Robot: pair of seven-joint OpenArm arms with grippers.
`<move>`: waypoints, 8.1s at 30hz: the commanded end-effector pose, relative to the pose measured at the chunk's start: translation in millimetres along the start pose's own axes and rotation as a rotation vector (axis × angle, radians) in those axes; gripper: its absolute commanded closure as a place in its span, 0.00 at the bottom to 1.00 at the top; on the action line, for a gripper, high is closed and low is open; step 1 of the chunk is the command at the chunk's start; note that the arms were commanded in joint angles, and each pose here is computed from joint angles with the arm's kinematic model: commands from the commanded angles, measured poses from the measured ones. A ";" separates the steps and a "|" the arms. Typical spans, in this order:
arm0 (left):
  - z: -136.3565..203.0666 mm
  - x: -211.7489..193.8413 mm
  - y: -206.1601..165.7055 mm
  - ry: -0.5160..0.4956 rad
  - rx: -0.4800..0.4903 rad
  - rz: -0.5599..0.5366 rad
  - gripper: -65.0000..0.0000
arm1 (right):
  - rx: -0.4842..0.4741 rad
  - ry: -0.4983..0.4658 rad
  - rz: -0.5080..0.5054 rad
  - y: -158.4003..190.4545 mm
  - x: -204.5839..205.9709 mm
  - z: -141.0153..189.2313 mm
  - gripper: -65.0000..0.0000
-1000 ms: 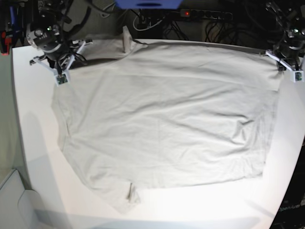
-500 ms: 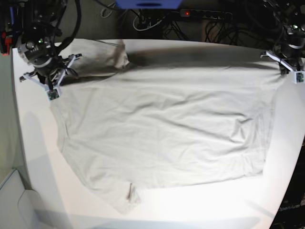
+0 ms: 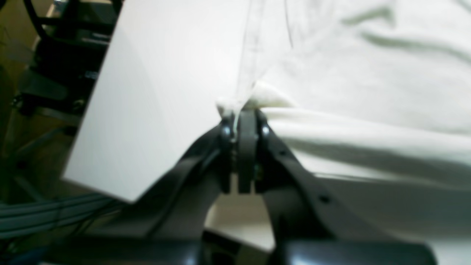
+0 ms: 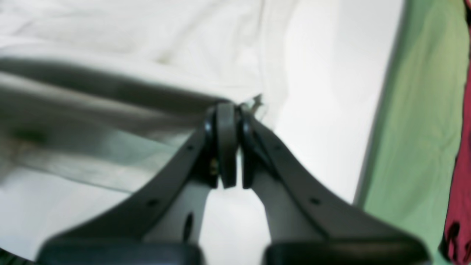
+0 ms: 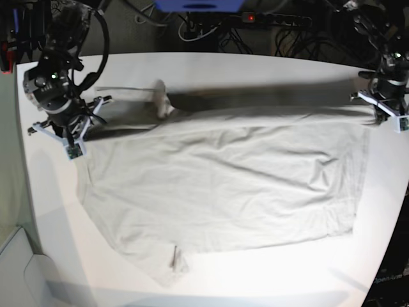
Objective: Layout the t-shirt on the table in an organized manner, then fold the t-shirt properly
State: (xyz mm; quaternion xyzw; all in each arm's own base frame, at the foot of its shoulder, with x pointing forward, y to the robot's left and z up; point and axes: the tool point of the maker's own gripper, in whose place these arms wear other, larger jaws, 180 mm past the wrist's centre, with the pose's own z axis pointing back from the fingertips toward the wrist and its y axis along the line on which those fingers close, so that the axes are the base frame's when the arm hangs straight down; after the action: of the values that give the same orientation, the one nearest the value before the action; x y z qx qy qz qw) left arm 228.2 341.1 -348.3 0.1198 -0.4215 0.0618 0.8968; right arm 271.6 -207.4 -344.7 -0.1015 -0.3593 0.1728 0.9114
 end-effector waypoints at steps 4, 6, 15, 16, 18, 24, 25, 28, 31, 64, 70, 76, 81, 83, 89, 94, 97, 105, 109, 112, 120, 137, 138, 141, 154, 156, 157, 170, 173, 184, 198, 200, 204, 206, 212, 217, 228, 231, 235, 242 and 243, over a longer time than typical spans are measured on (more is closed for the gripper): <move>-8.7 14.8 6.5 -0.041 0.001 0.014 1.00 | 0.000 -0.069 0.025 -0.6 25.2 -1.5 1.00; -14.4 21.0 10.5 -0.050 0.002 0.019 1.00 | 0.011 -0.081 0.033 2.0 32.4 -5.4 1.00; -37.4 40.9 6.6 -0.066 -0.040 0.015 1.00 | 0.022 -0.096 0.038 -8.8 52.9 -26.9 1.00; -39.5 41.8 5.8 -0.064 -0.046 0.010 1.00 | 0.028 -0.096 0.037 -8.0 54.8 -29.6 1.00; -45.0 52.9 1.4 -0.083 -0.060 0.010 1.00 | 0.034 -0.096 0.031 -8.6 57.9 -34.0 1.00; -55.8 61.7 3.0 -0.089 -0.069 0.034 1.00 | 0.067 -0.089 0.036 -3.4 63.6 -47.3 1.00; -56.6 61.5 3.8 -0.087 -0.070 0.033 1.00 | 0.069 -0.082 0.037 -3.8 61.2 -48.9 1.00; -61.7 60.2 3.2 -0.078 -0.077 0.049 1.00 | 0.079 -0.084 0.041 -1.8 64.6 -52.4 1.00; -65.4 56.6 5.1 -0.069 -0.080 0.057 1.00 | 0.083 -0.081 0.042 -1.0 64.7 -54.0 1.00; -80.6 76.5 2.5 -0.094 -0.104 0.098 0.97 | 0.094 -0.103 0.028 -5.7 85.3 -64.9 0.94; -79.7 74.2 3.8 -0.091 -0.101 0.098 0.46 | 0.075 -0.088 0.043 -14.1 80.8 -63.1 0.50; -65.9 74.0 23.7 -0.135 -0.039 0.173 0.00 | 0.013 -0.143 0.066 -22.5 86.9 -36.9 0.40; -56.0 57.4 39.1 -0.124 0.012 0.223 0.00 | 0.013 -0.135 0.071 -7.3 67.7 -19.0 0.40; -58.6 40.3 37.3 -0.088 -0.001 0.226 0.00 | 0.033 -0.105 0.068 2.3 51.3 -18.2 0.40; -73.2 9.3 25.5 -0.007 -0.047 0.273 0.00 | 0.077 -0.060 0.048 21.8 28.1 -18.6 0.40; -78.0 11.1 22.8 -0.047 -0.053 0.285 0.00 | 0.082 -0.049 0.048 23.7 23.3 -18.3 0.40; -87.0 5.3 9.1 -0.032 -0.090 0.275 0.00 | 0.082 -0.043 0.048 23.9 21.8 -18.3 0.40; -93.1 -0.5 2.9 -0.020 -0.115 0.281 0.17 | 0.084 -0.034 0.049 25.4 17.5 -17.1 0.40; -93.1 -1.0 3.1 -0.018 -0.114 0.280 0.52 | 0.085 -0.032 0.049 25.7 16.9 -17.1 0.40; -93.1 -1.7 3.1 -0.014 -0.113 0.278 0.74 | 0.095 -0.018 0.053 30.1 10.3 -16.2 0.40; -93.6 -1.3 2.4 -0.010 -0.115 0.276 0.82 | 0.131 0.003 0.033 46.8 -3.3 -13.8 0.40; -93.7 -0.5 3.1 -0.011 -0.113 0.274 1.00 | 0.242 0.051 -0.031 74.5 -33.0 -48.9 0.40; -93.7 -0.5 3.1 -0.011 -0.113 0.274 1.00 | 0.248 0.049 -0.034 76.3 -34.3 -49.9 0.40; -92.8 2.1 4.9 -0.017 -0.109 0.269 1.00 | 0.253 0.049 -0.037 78.1 -37.2 -50.2 0.41; -92.5 3.2 6.5 -0.019 -0.107 0.267 1.00 | 0.240 0.036 -0.020 71.9 -33.1 -48.9 1.00; -92.5 3.2 6.5 -0.019 -0.107 0.267 1.00 | 0.218 0.009 -0.006 64.7 -23.2 -44.8 1.00; -92.5 3.2 6.5 -0.019 -0.107 0.267 1.00 | 0.206 -0.008 0.000 61.0 -16.8 -42.1 1.00; -92.4 3.4 7.2 -0.020 -0.106 0.266 1.00 | 0.150 -0.173 0.143 41.2 93.2 -40.2 1.00; -92.4 3.4 7.2 -0.020 -0.106 0.266 1.00 | 0.185 -0.196 0.174 51.9 117.8 -50.7 1.00; -91.7 0.2 7.4 -0.012 -0.105 0.264 1.00 | 0.270 -0.198 0.221 57.4 190.9 -95.8 1.00; -91.7 0.2 7.4 -0.012 -0.105 0.264 1.00 | 0.358 -0.189 0.174 67.9 199.3 -124.5 0.65; -91.7 0.2 7.4 -0.012 -0.105 0.264 1.00 | 0.353 -0.187 0.175 65.2 199.4 -124.3 0.51; -91.7 0.2 7.4 -0.012 -0.105 0.264 1.00 | 0.266 -0.195 0.168 30.8 192.8 -113.0 0.41; -91.7 0.2 7.4 -0.012 -0.105 0.264 1.00 | 0.208 -0.180 0.144 9.2 178.0 -104.6 0.40; -91.7 0.2 7.4 -0.012 -0.105 0.264 1.00 | 0.089 -0.050 0.081 -34.6 88.8 -88.1 0.40; -91.7 0.2 7.4 -0.012 -0.105 0.264 1.00 | 0.048 0.019 0.022 -44.5 34.1 -74.7 0.40; -91.6 0.3 8.1 -0.012 -0.103 0.262 1.00 | 0.042 0.094 -0.016 -41.7 -15.3 -65.2 0.42; -91.5 -0.5 8.2 -0.010 -0.103 0.262 1.00 | 0.043 0.096 -0.017 -41.1 -15.8 -65.3 0.46; -89.6 -7.9 8.8 0.005 -0.101 0.258 1.00 | 0.043 0.094 -0.016 -41.5 -13.0 -65.9 0.50; -89.2 -9.4 8.9 0.008 -0.101 0.258 1.00 | 0.054 0.096 -0.020 -37.0 -15.6 -67.1 0.55; -89.2 -9.4 8.9 0.008 -0.101 0.258 1.00 | 0.063 0.095 -0.024 -32.5 -15.4 -67.8 0.59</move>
State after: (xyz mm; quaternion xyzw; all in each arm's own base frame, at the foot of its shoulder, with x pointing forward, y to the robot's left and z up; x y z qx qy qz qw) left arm 277.8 362.5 -425.6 0.0073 -0.4102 0.1610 0.8976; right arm 304.5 -247.4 -404.8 -0.0747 -0.2862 0.1727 0.9395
